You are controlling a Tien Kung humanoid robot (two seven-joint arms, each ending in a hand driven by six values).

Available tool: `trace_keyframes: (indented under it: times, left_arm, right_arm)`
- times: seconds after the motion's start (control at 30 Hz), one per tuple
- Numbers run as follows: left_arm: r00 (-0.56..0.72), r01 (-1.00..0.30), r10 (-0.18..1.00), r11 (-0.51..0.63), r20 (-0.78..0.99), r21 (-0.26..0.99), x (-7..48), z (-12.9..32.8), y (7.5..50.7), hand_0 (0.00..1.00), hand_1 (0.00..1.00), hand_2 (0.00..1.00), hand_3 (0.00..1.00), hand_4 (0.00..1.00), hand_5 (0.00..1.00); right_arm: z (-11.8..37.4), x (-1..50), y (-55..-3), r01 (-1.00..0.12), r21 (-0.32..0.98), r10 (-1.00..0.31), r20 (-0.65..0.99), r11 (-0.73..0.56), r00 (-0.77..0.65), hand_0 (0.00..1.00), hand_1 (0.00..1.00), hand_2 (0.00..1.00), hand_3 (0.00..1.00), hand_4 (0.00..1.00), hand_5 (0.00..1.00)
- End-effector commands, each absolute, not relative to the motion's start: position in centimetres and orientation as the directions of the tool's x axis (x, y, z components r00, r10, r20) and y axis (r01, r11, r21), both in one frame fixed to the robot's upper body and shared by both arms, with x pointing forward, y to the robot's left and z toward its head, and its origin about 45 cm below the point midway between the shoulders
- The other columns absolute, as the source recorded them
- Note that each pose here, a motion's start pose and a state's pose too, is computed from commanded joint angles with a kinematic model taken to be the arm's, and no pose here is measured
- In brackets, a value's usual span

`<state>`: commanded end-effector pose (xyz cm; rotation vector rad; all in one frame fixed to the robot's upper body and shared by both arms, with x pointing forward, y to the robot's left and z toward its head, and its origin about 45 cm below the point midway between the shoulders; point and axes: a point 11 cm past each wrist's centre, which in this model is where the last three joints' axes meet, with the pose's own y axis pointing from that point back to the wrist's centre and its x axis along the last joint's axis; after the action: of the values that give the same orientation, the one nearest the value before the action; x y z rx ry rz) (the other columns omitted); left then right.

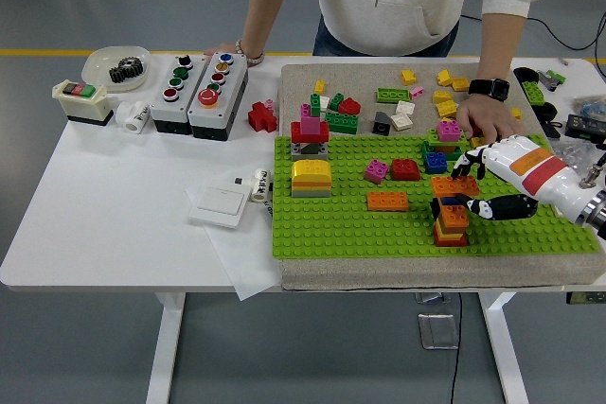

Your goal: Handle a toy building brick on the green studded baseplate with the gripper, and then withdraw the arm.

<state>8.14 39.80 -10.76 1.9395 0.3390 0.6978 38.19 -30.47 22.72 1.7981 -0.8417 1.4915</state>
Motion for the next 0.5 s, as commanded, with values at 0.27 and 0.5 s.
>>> trace_keyframes:
  times: [0.27,0.5]
  left_arm:
    - [0.799,-0.062,0.512,-0.453,0.316,0.889,7.97,-10.80,39.78,0.558,0.628,0.695,0.618,0.645,0.751]
    - [0.803,-0.061,0.507,-0.452,0.312,0.890,7.90,-10.82,39.78,0.558,0.629,0.695,0.619,0.644,0.749]
  right_arm:
    - [22.85,38.17,-30.53,-0.810,0.066,-0.085,0.986,-0.583,0.142,0.289,0.424,0.530,0.567,0.697,0.289]
    - [22.93,38.08,-30.39,-0.806,0.061,-0.091,0.986,-0.589,0.141,0.291,0.426,0.536,0.571,0.714,0.289]
